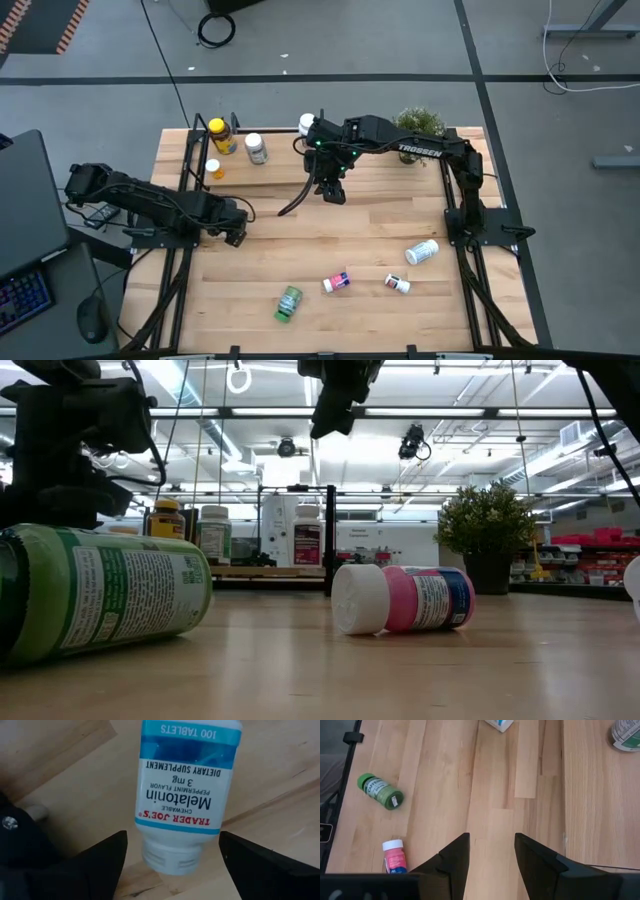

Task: Pick and place medicine bottles onto shelf by color
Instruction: Put the blue medicine bottle on the shelf

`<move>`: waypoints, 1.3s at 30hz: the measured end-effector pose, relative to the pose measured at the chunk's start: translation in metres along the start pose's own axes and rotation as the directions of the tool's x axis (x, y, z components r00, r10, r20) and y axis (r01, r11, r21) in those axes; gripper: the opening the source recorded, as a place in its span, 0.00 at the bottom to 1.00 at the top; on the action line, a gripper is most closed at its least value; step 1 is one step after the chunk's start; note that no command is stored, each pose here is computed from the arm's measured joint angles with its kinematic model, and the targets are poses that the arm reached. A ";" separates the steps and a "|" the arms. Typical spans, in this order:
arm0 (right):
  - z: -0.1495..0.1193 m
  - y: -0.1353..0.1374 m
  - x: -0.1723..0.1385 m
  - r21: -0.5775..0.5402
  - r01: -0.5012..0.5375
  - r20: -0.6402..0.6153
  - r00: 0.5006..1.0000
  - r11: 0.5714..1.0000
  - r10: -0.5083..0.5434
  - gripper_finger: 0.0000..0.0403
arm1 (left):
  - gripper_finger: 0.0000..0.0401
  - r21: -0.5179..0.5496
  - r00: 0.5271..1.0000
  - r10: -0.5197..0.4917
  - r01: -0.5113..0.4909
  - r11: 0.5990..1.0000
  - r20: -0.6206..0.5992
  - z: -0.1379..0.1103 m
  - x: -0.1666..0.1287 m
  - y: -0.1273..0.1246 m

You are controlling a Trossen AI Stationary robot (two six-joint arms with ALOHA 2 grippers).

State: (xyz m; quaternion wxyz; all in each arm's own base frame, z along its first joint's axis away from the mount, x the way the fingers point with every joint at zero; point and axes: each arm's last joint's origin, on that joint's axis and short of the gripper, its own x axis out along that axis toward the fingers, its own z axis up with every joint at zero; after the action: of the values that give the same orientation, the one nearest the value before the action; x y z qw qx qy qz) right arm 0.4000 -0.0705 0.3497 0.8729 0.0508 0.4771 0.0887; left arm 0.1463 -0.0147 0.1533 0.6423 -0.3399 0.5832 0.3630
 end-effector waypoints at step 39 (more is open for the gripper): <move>0.000 0.000 0.000 -0.002 0.000 -0.002 1.000 1.000 0.000 0.41 | 0.42 0.002 0.949 -0.048 0.051 0.999 -0.311 0.000 -0.055 -0.010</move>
State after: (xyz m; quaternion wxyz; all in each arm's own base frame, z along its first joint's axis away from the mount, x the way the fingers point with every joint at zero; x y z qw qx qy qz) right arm 0.3998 -0.0707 0.3496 0.8724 0.0496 0.4780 0.0894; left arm 0.1521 -0.0234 0.2088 0.5531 -0.4041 0.6700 0.2862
